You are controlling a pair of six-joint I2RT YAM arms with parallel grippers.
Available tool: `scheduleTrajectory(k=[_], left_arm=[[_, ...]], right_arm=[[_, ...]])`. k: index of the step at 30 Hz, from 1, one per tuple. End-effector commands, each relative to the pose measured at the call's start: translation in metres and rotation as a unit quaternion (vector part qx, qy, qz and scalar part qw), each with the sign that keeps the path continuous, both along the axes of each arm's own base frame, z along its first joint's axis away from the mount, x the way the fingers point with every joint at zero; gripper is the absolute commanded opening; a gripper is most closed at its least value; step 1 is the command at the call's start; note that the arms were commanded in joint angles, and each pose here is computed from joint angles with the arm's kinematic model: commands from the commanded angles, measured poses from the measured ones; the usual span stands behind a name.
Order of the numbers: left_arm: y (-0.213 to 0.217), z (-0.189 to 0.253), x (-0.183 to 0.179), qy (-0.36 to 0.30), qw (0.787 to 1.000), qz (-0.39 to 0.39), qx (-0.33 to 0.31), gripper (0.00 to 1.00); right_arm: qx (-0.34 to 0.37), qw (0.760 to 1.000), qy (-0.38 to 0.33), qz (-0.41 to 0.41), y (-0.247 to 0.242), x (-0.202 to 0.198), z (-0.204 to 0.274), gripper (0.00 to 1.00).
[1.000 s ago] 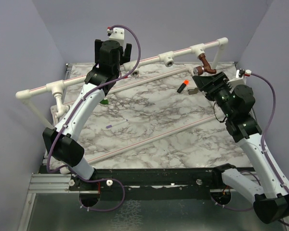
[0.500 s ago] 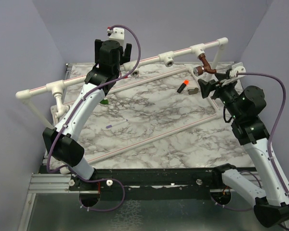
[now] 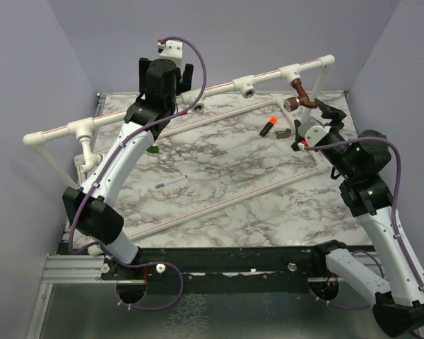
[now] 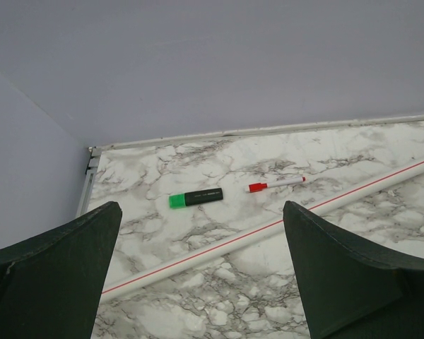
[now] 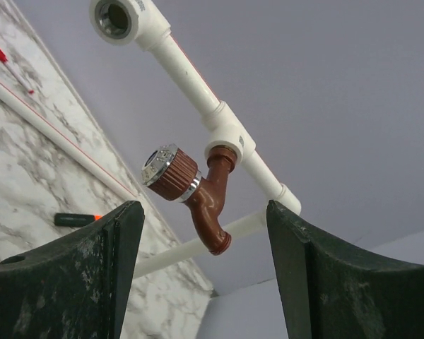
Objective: Install the water faucets
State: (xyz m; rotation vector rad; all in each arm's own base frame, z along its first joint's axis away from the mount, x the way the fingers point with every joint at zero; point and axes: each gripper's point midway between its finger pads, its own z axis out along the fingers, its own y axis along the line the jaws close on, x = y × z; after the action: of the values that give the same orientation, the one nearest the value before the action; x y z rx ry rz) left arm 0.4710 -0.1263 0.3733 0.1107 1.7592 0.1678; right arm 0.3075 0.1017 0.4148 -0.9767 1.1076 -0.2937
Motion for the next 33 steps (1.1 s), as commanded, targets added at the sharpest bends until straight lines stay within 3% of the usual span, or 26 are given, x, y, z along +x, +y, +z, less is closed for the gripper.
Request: scheduleTrajectory(k=[1,9,23,28,33], left_arm=[[-0.025,-0.033,-0.004,0.049,0.998,-0.039,0.002,0.97],[-0.026,-0.034,-0.003,0.050,0.998,-0.039,0.002,0.97],[-0.026,-0.035,-0.003,0.050,0.998,-0.038,0.005,0.97],[-0.025,-0.036,-0.003,0.052,0.998,-0.038,0.005,0.97],[-0.026,-0.037,-0.003,0.053,0.998,-0.038,0.006,0.97]], right_arm=[[-0.119,0.992,-0.040,-0.001,0.003,0.010,-0.005,0.75],[-0.220,0.971,-0.063,-0.075,-0.010,0.039,-0.023,0.75],[-0.256,0.943,-0.148,-0.152,-0.012,0.079,-0.023,0.74],[-0.239,0.947,-0.152,-0.152,-0.008,0.085,-0.025,0.67],[-0.200,0.958,-0.145,-0.143,-0.003,0.085,-0.028,0.48]])
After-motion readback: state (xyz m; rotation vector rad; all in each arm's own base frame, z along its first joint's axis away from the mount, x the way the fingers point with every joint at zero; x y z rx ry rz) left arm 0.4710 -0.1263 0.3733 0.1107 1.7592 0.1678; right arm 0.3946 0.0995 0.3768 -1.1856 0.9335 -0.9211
